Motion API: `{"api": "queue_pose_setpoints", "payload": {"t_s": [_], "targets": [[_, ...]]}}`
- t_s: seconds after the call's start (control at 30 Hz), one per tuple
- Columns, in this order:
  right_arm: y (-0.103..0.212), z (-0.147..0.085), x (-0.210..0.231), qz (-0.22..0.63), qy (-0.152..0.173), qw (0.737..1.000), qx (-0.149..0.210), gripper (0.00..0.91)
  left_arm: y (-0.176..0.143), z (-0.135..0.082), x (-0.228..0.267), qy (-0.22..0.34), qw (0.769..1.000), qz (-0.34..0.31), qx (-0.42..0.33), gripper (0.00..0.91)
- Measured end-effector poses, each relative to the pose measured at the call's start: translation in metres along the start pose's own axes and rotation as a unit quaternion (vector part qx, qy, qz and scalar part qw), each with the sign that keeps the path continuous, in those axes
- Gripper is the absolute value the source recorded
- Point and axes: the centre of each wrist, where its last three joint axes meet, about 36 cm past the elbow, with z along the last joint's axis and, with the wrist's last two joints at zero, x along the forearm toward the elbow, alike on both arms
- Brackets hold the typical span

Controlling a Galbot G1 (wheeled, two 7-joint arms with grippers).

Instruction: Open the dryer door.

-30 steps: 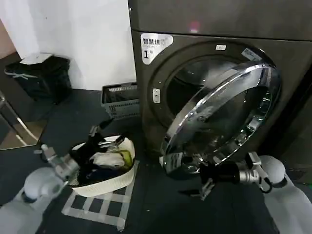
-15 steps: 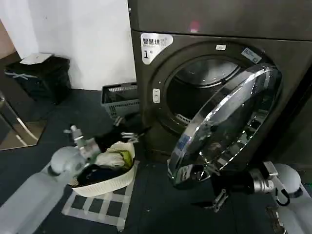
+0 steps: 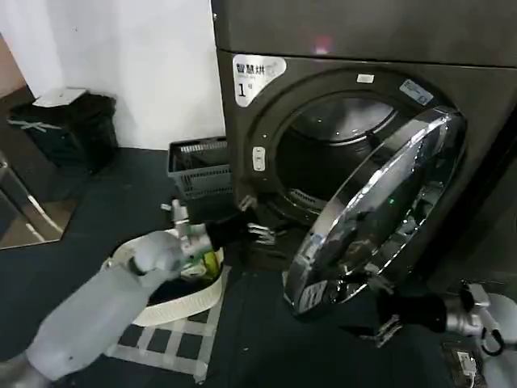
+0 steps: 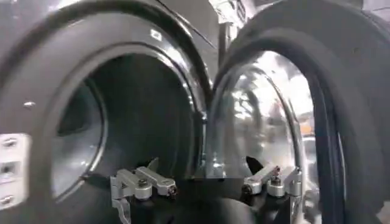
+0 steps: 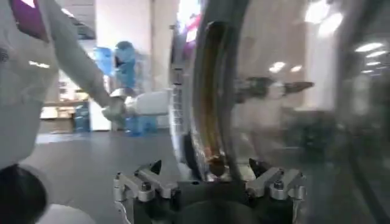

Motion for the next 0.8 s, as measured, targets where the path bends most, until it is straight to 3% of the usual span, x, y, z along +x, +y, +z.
{"api": "queue_pose_setpoints", "payload": {"t_s": [0.5, 0.63, 0.8], "targets": [[0.034, -0.023, 0.097, 0.157, 0.012, 0.986, 0.050, 0.907, -0.016, 0.018, -0.049, 0.003, 0.999, 0.053, 0.012, 0.907], [0.049, -0.037, 0.135, 0.226, 0.007, 0.972, 0.069, 0.907, -0.023, 0.021, -0.058, 0.004, 0.998, 0.067, 0.010, 0.907], [0.072, -0.054, 0.182, 0.339, -0.008, 0.935, 0.101, 0.907, -0.030, 0.023, -0.064, 0.001, 0.997, 0.078, 0.015, 0.907]]}}
